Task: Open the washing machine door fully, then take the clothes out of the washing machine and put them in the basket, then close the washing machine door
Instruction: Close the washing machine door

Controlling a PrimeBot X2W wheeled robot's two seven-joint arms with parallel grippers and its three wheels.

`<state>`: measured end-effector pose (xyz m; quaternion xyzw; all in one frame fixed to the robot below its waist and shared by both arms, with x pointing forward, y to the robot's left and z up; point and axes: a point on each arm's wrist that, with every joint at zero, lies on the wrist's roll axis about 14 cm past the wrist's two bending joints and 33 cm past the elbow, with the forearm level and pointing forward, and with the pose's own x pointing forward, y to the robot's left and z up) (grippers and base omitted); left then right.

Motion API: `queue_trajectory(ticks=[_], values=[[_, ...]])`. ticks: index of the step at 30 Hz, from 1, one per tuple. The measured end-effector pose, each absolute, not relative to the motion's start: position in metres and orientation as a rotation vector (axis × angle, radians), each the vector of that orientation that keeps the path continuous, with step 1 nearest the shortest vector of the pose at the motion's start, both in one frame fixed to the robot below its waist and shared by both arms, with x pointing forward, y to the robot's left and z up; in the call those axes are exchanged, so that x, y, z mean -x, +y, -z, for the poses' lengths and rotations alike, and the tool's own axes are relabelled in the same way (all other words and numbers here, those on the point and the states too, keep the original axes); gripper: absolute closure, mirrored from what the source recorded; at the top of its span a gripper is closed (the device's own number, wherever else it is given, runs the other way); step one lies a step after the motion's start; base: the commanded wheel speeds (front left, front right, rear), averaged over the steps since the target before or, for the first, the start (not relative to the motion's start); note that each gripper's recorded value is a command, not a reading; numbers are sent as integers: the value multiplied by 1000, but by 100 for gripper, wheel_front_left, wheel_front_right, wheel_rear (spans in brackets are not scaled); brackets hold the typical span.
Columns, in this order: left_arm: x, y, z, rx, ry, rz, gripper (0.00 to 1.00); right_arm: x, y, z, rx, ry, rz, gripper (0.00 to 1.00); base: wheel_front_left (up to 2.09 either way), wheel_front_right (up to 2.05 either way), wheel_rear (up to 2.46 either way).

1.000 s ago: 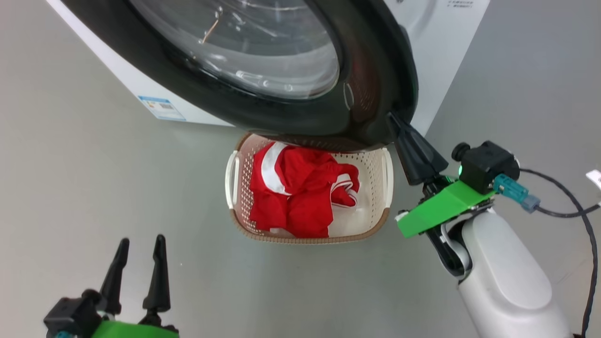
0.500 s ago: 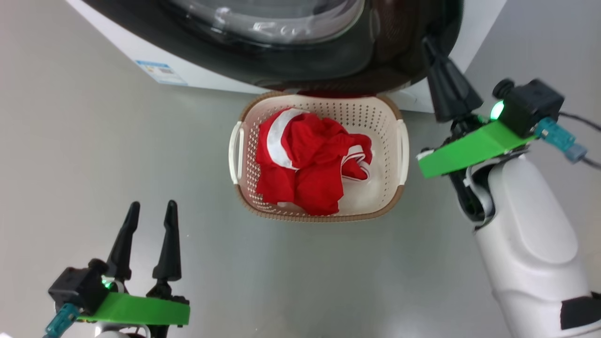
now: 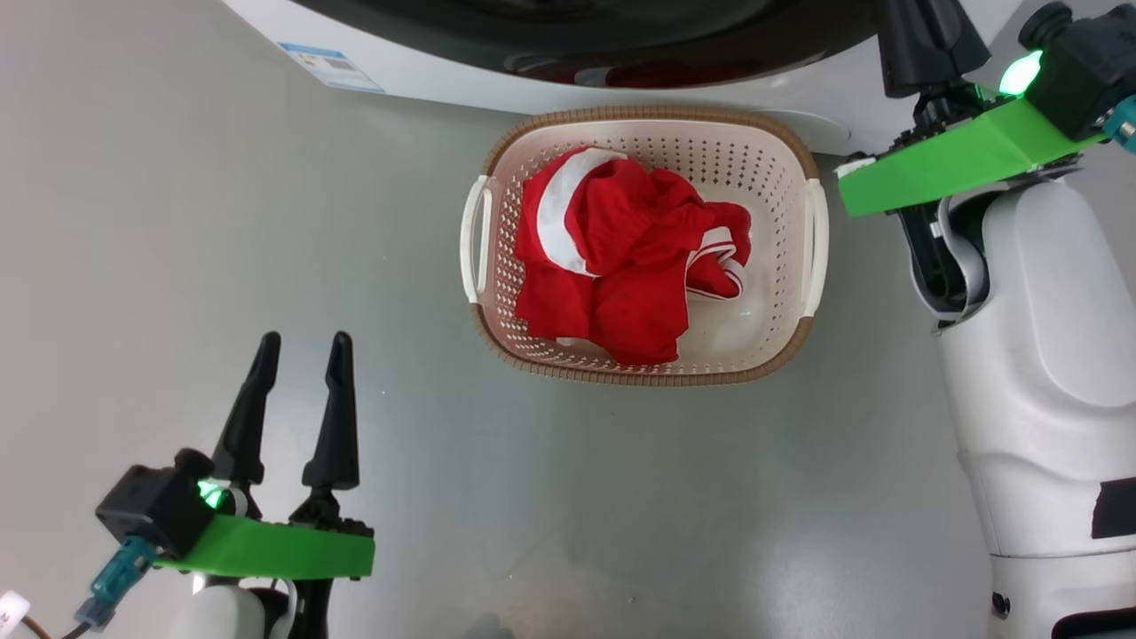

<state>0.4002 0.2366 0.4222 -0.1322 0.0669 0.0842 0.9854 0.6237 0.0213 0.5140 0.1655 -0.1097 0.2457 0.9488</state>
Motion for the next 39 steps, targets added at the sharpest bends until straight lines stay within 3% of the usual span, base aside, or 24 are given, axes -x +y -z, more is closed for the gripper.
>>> queue_trajectory(ticks=[9, 10, 13, 14, 15, 39], values=[[-402, 235, -428, 267, 117, -157, 0, -620, 20, -527, -313, -245, -508, 100, 0, 0, 0], [-402, 235, -430, 265, 114, -153, 0, -617, 19, -526, -308, -240, -508, 96, 0, 0, 0], [-401, 235, -434, 259, 107, -143, 0, -605, 15, -517, -291, -206, -507, 56, 0, 0, 0], [-400, 235, -435, 257, 106, -138, 0, -600, 14, -512, -287, -190, -507, 22, 0, 0, 0], [-399, 235, -436, 255, 104, -136, 0, -594, 12, -507, -284, -173, -505, 0, 0, 0, 0], [-350, 230, -449, 264, 94, -94, 0, -460, -72, -467, -207, 44, -364, 0, 0, 0, 0]])
